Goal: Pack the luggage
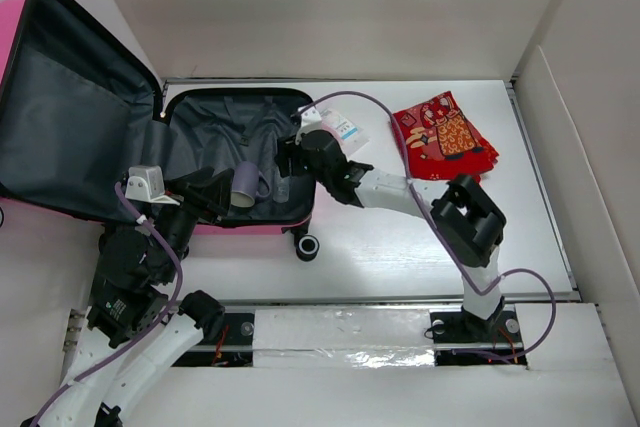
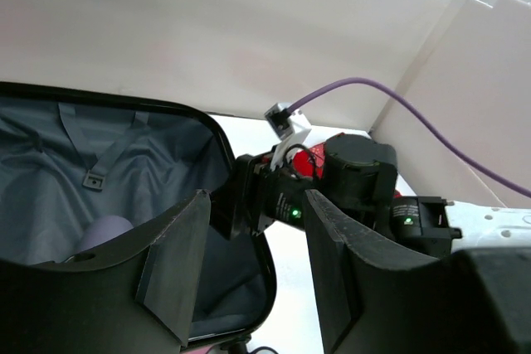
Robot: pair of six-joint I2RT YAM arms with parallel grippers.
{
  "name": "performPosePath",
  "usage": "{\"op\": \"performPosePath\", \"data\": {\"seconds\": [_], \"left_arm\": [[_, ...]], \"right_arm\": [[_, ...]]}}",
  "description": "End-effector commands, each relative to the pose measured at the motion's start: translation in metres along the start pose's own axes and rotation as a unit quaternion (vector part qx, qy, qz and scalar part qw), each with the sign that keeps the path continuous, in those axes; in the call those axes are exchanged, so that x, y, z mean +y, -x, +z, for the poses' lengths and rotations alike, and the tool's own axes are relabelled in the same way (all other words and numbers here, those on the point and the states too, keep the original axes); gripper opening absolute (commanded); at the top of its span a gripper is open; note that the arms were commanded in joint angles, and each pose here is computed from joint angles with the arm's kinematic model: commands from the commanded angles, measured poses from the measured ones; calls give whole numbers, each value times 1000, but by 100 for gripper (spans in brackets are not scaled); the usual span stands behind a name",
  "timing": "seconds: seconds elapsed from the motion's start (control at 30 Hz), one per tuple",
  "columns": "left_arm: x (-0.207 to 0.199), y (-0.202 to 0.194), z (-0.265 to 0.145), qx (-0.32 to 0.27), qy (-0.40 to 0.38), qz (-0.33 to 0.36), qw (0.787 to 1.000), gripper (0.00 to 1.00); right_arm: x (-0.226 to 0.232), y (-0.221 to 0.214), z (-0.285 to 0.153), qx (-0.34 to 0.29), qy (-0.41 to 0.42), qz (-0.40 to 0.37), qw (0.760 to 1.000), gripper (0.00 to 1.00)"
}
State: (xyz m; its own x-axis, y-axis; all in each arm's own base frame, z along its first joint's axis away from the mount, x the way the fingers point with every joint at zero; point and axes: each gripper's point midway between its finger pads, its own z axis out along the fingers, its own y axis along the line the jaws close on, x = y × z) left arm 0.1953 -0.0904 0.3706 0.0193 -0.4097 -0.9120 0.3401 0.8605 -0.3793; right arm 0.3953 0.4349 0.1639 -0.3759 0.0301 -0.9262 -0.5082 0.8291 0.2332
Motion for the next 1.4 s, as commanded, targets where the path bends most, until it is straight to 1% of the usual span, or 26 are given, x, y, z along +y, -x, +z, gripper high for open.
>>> {"op": "performPosePath", "data": {"seconds": [0.0,0.03,0.07,0.1,0.2,0.23,0.3,0.33,0.4,0.43,0.47,0.5,0.53,0.57,0.6,0.67,0.7,0.8,0.97,1.07,1.1,1.13,1.17,1.2,1.27,1.37], "left_arm": [[-5,6,4,-14,-10,-6,1000,45],[-5,6,4,-14,-9,-6,1000,46],[-5,6,4,-14,-9,-5,1000,46],[-4,6,4,-15,-8,-6,1000,46],[-4,7,3,-15,-8,-6,1000,46],[-5,7,3,-16,-9,-6,1000,46],[-5,6,3,-15,-10,-6,1000,46],[-5,7,3,-16,-10,-6,1000,46],[-5,7,3,-16,-10,-6,1000,46],[-5,7,3,-16,-10,-5,1000,46],[-5,7,4,-16,-10,-5,1000,46],[-5,6,4,-14,-10,-5,1000,46],[-5,6,4,-13,-9,-5,1000,46],[-5,5,5,-13,-8,-4,1000,46],[-4,5,5,-12,-7,-3,1000,46],[-4,5,5,-13,-7,-4,1000,46],[-4,5,5,-12,-7,-3,1000,46],[-4,5,4,-13,-8,-3,1000,46],[-5,6,4,-14,-9,-4,1000,46],[-4,6,4,-15,-8,-4,1000,46],[-4,6,4,-14,-8,-3,1000,46],[-4,5,4,-13,-7,-3,1000,45],[-4,5,5,-13,-7,-4,1000,46],[-4,6,4,-14,-8,-3,1000,46],[-4,5,5,-12,-8,-3,1000,46],[-5,4,6,-10,-9,-2,1000,46]], "right_arm": [[13,90,-23,-105,13,9,994,68],[6,98,-26,-113,8,10,994,66],[-2,104,-30,-120,-1,6,993,62],[-19,105,-32,-122,-20,5,992,40],[-59,118,-41,-136,-55,11,989,2],[-91,114,-41,-130,-83,12,988,1],[-124,106,-40,-117,-115,14,986,1],[-153,102,-39,-111,-140,13,984,2],[-176,81,-26,-75,-151,-6,986,16],[-189,95,-20,-78,-153,-9,985,23],[-194,63,-3,-20,-139,-18,990,30],[-194,73,6,-3,-114,-35,993,48],[-200,53,15,18,-117,-46,992,57],[-196,62,23,33,-96,-52,993,63],[-202,34,38,71,-91,-64,991,74],[-206,33,48,96,-83,-70,989,79],[-211,15,56,115,-85,-71,987,82],[-211,1,64,129,-67,-59,988,87],[-212,-29,72,152,-46,-35,987,85],[-218,-34,70,154,-50,-26,987,61],[-217,-33,69,150,-49,-25,987,45],[-216,-30,68,143,-49,-26,988,36],[-218,-36,64,141,-52,-25,988,29],[-215,-22,58,124,-53,-23,991,21],[-211,-3,45,91,-56,-24,994,15],[-205,18,29,60,-53,-26,996,14]]}}
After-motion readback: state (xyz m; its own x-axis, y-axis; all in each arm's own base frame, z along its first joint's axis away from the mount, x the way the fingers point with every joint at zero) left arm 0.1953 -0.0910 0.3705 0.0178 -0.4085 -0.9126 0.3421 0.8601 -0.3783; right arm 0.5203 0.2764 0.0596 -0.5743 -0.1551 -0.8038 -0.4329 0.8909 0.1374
